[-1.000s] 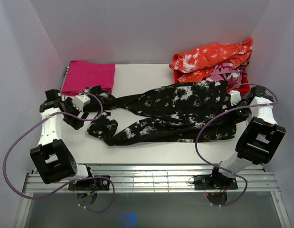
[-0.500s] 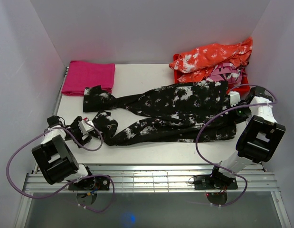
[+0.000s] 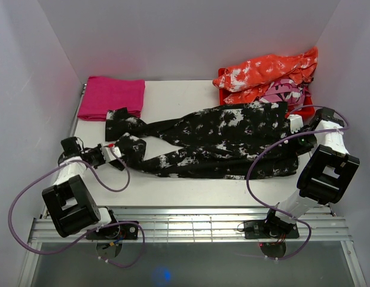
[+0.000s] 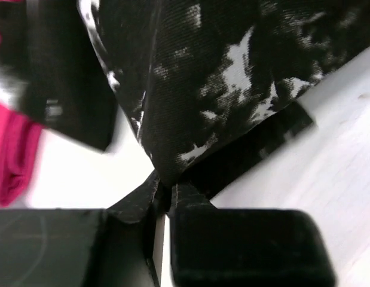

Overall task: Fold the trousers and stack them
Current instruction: Flatten the trousers out

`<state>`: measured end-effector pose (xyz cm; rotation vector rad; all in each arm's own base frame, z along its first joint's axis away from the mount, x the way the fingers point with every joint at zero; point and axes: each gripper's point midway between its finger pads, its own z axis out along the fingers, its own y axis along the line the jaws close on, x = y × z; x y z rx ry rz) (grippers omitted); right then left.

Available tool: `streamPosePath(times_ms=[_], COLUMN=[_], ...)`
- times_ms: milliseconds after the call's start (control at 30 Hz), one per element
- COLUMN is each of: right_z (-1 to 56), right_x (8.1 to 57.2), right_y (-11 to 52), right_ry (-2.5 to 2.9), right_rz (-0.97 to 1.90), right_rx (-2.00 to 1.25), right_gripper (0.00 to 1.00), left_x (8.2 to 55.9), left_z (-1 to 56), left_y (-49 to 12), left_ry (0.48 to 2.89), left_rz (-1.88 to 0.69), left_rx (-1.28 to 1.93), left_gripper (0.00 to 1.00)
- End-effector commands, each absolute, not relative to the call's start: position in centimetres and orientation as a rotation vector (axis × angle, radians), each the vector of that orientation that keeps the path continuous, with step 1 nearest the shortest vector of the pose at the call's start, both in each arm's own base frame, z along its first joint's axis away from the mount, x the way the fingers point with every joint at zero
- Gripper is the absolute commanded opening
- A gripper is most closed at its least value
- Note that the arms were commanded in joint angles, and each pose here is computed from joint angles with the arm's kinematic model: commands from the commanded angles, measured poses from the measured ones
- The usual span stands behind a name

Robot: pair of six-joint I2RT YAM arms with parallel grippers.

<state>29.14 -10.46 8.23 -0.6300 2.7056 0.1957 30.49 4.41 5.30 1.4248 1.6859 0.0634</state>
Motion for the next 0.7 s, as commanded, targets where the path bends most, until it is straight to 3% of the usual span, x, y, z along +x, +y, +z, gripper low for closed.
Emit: streamPosePath(times_ms=[0,100,167,333,467,533,667], right_z=[9.9,10.0,9.9,9.2,8.3,7.8,6.9], right_x=[29.9,29.8,29.6,28.7,28.3,28.7,29.7], right_y=[-12.2,-12.6,-12.8,-13.6,-14.1,-14.6,-15.4], right_ry=[2.673,2.662,2.656,2.661,2.682,2.686,2.698], right_rz=[0.087,0.082,0.086,0.060,0.040,0.015,0.005], right_rx=[-0.672,-0.674,-0.676,-0.730,-0.743,-0.743,-0.733], right_gripper=[0.08,0.08,0.08,0.08,0.08,0.08,0.08], left_x=[31.9,30.2,27.1,24.7,22.2,21.7,25.2], left_z=[12.0,14.4,13.9,13.6,9.8,8.2,4.8], left_y=[6.4,7.9,8.1,9.9,10.8,10.8,11.0], left_ry=[1.731,1.859,1.999,2.259,2.423,2.520,2.647], left_rz=[0.135,0.092,-0.027,-0.252,-0.375,-0.458,-0.648], left_rx=[1.424,1.489,1.549,1.546,1.632,1.607,1.424], left_gripper=[0.12,0.00,0.00,0.00,0.00,0.00,0.02])
